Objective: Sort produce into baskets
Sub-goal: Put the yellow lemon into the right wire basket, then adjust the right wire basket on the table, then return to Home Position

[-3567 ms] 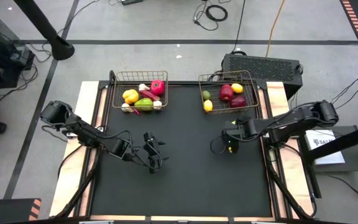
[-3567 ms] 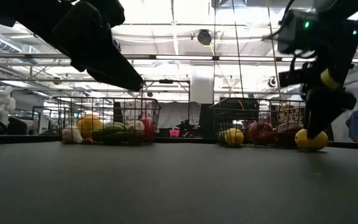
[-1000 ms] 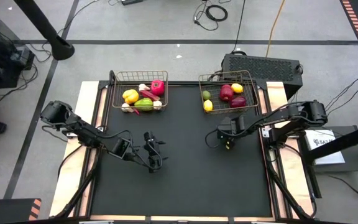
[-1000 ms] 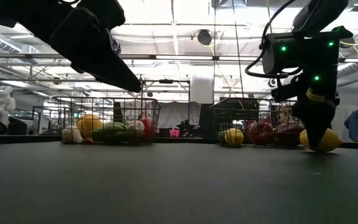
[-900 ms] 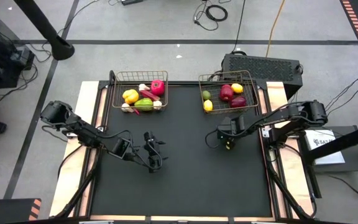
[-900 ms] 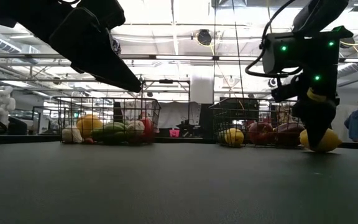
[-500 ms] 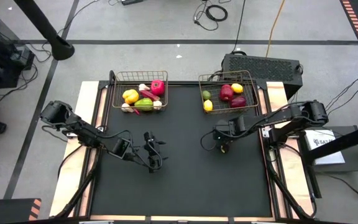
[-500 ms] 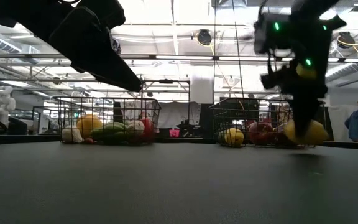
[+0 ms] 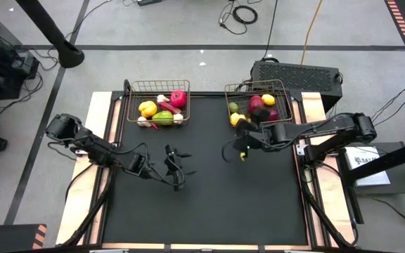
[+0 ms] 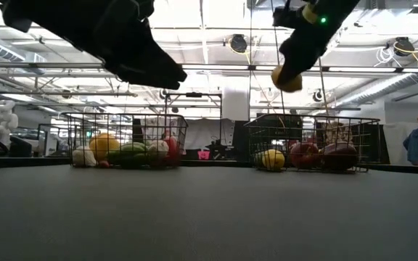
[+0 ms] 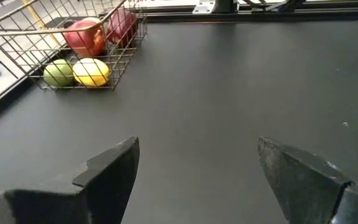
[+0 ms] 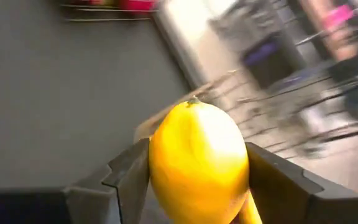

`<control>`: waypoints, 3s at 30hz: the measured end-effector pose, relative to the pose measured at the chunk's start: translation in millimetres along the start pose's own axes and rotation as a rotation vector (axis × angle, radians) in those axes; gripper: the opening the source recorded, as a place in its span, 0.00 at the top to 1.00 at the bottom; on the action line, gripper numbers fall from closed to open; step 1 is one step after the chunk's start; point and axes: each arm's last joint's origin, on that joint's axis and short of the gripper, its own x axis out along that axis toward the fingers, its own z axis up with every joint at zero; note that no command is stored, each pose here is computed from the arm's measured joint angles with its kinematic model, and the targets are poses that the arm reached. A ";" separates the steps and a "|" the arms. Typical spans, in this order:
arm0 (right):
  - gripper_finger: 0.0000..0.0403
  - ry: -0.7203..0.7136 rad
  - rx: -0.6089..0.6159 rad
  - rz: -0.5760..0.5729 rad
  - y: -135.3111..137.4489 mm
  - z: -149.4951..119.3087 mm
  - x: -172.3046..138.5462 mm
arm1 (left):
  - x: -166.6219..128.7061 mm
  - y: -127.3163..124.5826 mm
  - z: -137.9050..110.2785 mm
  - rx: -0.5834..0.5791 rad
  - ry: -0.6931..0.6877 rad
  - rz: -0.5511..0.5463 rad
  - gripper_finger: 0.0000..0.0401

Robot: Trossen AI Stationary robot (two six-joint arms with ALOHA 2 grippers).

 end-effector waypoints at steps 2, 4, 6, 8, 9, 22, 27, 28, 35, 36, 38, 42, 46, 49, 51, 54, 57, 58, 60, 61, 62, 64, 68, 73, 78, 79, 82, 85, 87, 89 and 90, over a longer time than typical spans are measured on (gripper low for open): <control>0.44 -0.009 -0.031 -0.099 -6.9 1.9 5.0 | 0.0 0.0 0.0 0.000 0.000 -0.001 0.17; 0.43 0.011 -0.019 -0.156 -15.9 2.4 12.6 | 0.0 0.0 -0.5 0.002 0.005 -0.001 0.17; 0.43 0.053 0.000 -0.168 -24.5 0.5 20.6 | 0.0 0.1 -0.9 0.005 0.009 0.000 0.17; 0.43 0.102 0.020 -0.166 -32.1 -4.1 30.5 | 0.0 0.1 -0.9 -0.005 0.009 0.000 0.17; 0.43 0.127 0.032 -0.174 -36.4 -7.6 37.0 | 0.0 0.1 -1.0 -0.015 0.010 0.000 0.17; 0.38 0.167 0.219 -0.079 -53.2 -24.1 72.8 | 7.2 12.5 8.3 0.124 -0.052 0.043 0.17; 0.29 0.201 0.210 -0.083 -56.8 -29.1 66.6 | 16.6 32.8 13.0 0.106 -0.063 0.107 0.17; 0.28 0.209 0.215 -0.085 -57.4 -30.4 64.7 | 17.4 34.5 12.4 0.101 -0.055 0.112 0.17; 0.27 0.220 0.232 -0.015 -54.5 -32.0 57.0 | 17.6 37.9 9.8 0.072 -0.024 0.125 0.17; 0.27 0.199 0.243 0.035 -51.0 -29.2 55.4 | 16.2 38.5 10.0 0.058 -0.018 0.125 0.17; 0.27 0.147 0.239 0.141 -41.4 -23.6 51.8 | 12.3 39.9 12.2 0.013 -0.017 0.122 0.17; 0.28 0.029 0.140 0.231 -20.5 -22.5 47.6 | 2.2 40.3 10.9 -0.055 0.033 0.111 0.17; 0.34 0.020 0.069 0.258 -9.5 -28.5 43.6 | -3.5 36.4 7.7 -0.064 0.070 0.097 0.17; 0.42 0.022 0.044 0.267 -4.7 -32.6 42.6 | -5.2 32.9 5.3 -0.048 0.087 0.087 0.17; 0.49 0.026 0.021 0.268 -3.0 -36.1 43.6 | -6.4 31.6 2.4 -0.046 0.112 0.087 0.17; 0.62 0.021 -0.008 0.260 -1.7 -43.3 50.0 | -8.4 30.0 -2.5 -0.038 0.154 0.088 0.17; 0.77 0.011 -0.016 0.249 -0.4 -51.8 57.5 | -10.4 29.7 -8.3 -0.008 0.206 0.098 0.17; 0.82 0.018 -0.023 0.248 0.2 -55.7 60.1 | -10.9 30.0 -10.0 0.002 0.222 0.101 0.17; 0.91 0.015 -0.019 0.241 -0.5 -58.5 63.7 | -11.8 31.0 -13.2 0.016 0.253 0.108 0.19; 0.95 0.013 -0.013 0.237 -1.6 -58.9 64.9 | -12.1 31.5 -14.6 0.024 0.267 0.112 0.20; 0.97 0.018 -0.013 0.232 -2.8 -60.0 66.4 | -12.4 31.7 -15.4 0.029 0.275 0.114 0.22; 0.98 0.037 -0.010 0.216 -5.9 -62.5 70.2 | -12.7 32.0 -16.3 0.034 0.284 0.116 0.25; 0.96 0.033 0.032 0.194 -13.5 -60.7 76.3 | -12.9 32.6 -17.3 0.039 0.294 0.120 0.32; 0.97 0.012 0.048 0.179 -18.1 -57.9 79.7 | -13.3 33.0 -18.4 0.046 0.305 0.123 0.39; 0.99 0.009 0.045 0.248 -16.1 -57.9 79.2 | -18.2 36.1 -20.5 0.032 0.342 0.143 0.43; 0.99 0.008 0.044 0.268 -15.1 -57.8 78.7 | -20.1 37.0 -19.8 0.023 0.344 0.144 0.44; 0.99 0.010 0.046 0.316 -13.2 -55.8 76.0 | -32.5 41.3 -19.3 0.004 0.383 0.150 0.46; 0.99 0.015 0.042 0.343 -12.8 -49.7 70.7 | -47.1 47.8 -20.4 -0.022 0.435 0.176 0.49; 0.99 0.015 0.033 0.363 -13.2 -43.1 65.4 | -55.8 52.3 -22.2 -0.039 0.474 0.201 0.51; 0.99 0.014 0.033 0.375 -13.1 -36.2 59.0 | -62.0 56.6 -26.0 -0.051 0.522 0.236 0.54; 0.99 0.008 0.036 0.382 -12.9 -32.3 55.6 | -63.7 58.1 -28.8 -0.048 0.542 0.251 0.56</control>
